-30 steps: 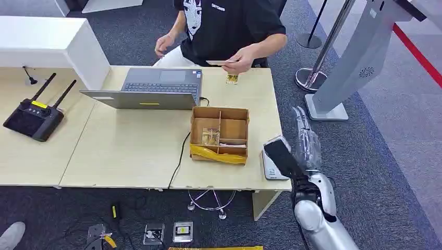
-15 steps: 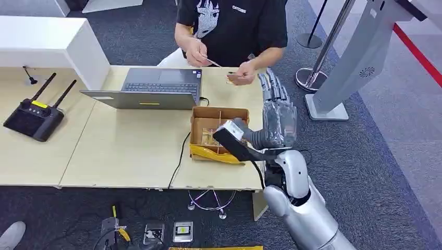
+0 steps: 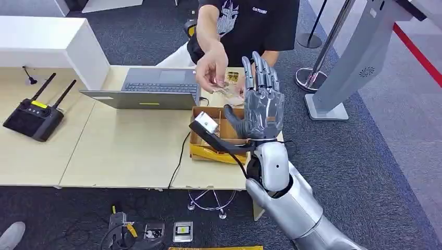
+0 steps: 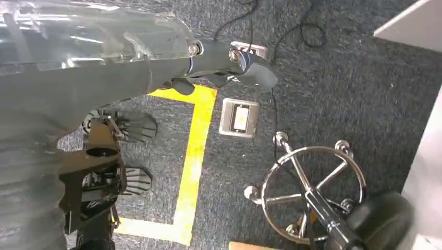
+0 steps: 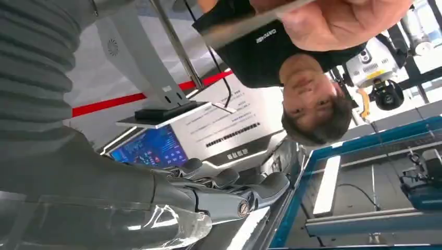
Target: Pass the card to the sensor for recognition and then transmit it.
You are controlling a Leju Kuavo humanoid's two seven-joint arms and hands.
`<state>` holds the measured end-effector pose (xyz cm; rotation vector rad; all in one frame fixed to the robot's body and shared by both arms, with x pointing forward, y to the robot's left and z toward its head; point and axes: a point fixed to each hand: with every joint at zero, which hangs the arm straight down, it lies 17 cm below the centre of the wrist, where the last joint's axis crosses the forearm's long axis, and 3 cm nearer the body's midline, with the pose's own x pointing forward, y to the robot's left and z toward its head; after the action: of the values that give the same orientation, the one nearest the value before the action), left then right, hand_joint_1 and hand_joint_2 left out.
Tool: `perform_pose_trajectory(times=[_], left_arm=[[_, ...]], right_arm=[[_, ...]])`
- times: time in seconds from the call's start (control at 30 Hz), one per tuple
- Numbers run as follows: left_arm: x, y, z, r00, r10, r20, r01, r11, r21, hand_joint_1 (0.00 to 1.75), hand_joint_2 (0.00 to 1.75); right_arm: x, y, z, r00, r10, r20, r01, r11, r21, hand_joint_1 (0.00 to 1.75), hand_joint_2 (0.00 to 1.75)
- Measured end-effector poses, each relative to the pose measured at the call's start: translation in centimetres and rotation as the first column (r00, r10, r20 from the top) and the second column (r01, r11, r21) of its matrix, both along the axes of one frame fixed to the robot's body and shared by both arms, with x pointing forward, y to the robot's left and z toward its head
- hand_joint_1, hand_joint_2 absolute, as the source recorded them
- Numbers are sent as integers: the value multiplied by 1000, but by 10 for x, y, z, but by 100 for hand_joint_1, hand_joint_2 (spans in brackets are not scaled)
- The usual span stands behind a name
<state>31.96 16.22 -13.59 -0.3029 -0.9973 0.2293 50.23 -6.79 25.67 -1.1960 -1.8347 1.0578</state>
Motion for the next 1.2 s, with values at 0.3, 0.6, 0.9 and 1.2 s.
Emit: perform_pose_trajectory(times=[0.3, 0.6, 0.9, 1.2], left_arm=[[6, -8, 6, 1000, -24, 14, 24, 1000, -15, 0, 175], [10, -10, 9, 999, -34, 25, 34, 999, -13, 0, 175], [10, -8, 7, 999, -36, 21, 36, 999, -5, 0, 175], [6, -6, 3, 999, -34, 12, 34, 999, 7, 0, 175]], right_arm=[[6, 3, -17, 999, -6, -47, 4, 1000, -31, 175, 175], [10, 4, -34, 995, -8, -96, 2, 998, -56, 175, 175], [12, 8, -48, 989, 9, -147, -17, 999, -50, 175, 175], [-2, 13, -59, 985, 46, -166, -47, 999, -1, 175, 175]])
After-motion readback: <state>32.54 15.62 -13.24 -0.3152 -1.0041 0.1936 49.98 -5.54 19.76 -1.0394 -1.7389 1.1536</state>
